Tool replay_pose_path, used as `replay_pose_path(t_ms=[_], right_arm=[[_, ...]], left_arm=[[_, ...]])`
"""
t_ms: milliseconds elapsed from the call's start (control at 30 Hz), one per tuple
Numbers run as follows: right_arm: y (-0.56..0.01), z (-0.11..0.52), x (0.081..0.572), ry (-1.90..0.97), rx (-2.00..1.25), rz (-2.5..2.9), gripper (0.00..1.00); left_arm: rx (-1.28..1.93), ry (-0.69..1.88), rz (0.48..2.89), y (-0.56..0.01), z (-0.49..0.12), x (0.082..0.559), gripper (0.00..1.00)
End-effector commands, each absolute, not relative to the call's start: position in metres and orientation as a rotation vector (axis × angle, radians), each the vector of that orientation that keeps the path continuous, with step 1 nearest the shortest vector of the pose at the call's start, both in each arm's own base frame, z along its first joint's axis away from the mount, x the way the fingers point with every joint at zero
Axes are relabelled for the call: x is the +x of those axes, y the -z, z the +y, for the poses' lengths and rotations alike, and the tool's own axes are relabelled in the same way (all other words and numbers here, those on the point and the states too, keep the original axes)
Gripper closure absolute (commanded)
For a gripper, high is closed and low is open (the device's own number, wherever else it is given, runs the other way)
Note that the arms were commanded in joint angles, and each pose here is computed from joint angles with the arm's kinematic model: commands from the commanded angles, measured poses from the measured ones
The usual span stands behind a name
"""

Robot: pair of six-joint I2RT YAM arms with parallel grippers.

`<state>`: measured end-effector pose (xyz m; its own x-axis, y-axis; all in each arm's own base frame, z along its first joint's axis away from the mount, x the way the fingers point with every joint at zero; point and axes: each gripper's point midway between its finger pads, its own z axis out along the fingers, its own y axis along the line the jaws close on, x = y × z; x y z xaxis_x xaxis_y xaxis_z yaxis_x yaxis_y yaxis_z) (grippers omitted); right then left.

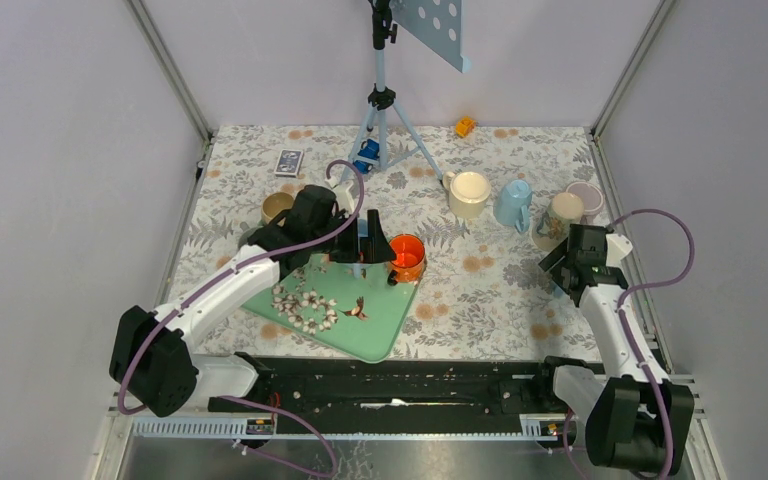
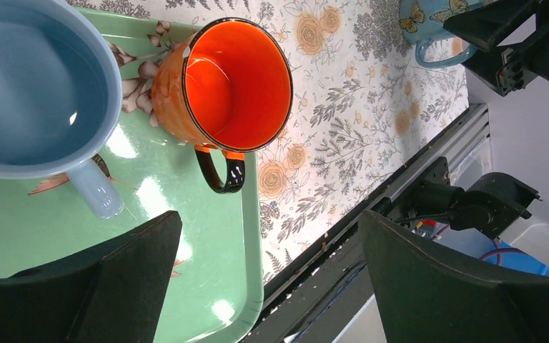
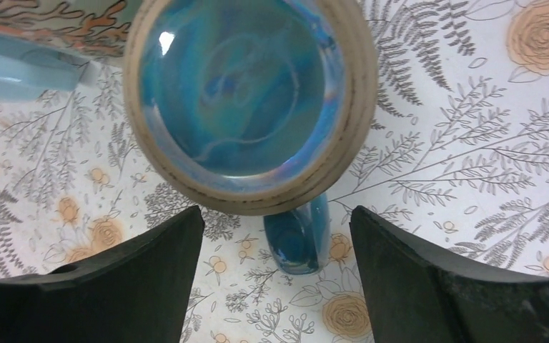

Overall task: Turn the mug right side up
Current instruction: Turn over the cup at the corner of the board.

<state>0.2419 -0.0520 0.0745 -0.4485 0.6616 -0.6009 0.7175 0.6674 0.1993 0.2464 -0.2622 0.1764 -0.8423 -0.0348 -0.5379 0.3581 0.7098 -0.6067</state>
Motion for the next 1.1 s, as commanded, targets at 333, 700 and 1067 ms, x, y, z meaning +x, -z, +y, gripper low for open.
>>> replay_pose_path(t_ms=[333,700,1067], right_arm=[[-0.084,-0.067,0.241,0.272,1.047,2.314,0.42],[-0.077,-0.07,0.232,0.316,1.036,2.336,0.63],[-0.083,-0.043,0.233,0.111,1.005,2.378,1.0]], left_arm=[[0.243,1.065,2.339,-0.185,-0.271,0.248,0.01],[0.236,1.083,2.336,-0.186,-0.27,0.244,0.01],[0.193,1.192,2.334,-0.19,-0.279,0.238,0.01]])
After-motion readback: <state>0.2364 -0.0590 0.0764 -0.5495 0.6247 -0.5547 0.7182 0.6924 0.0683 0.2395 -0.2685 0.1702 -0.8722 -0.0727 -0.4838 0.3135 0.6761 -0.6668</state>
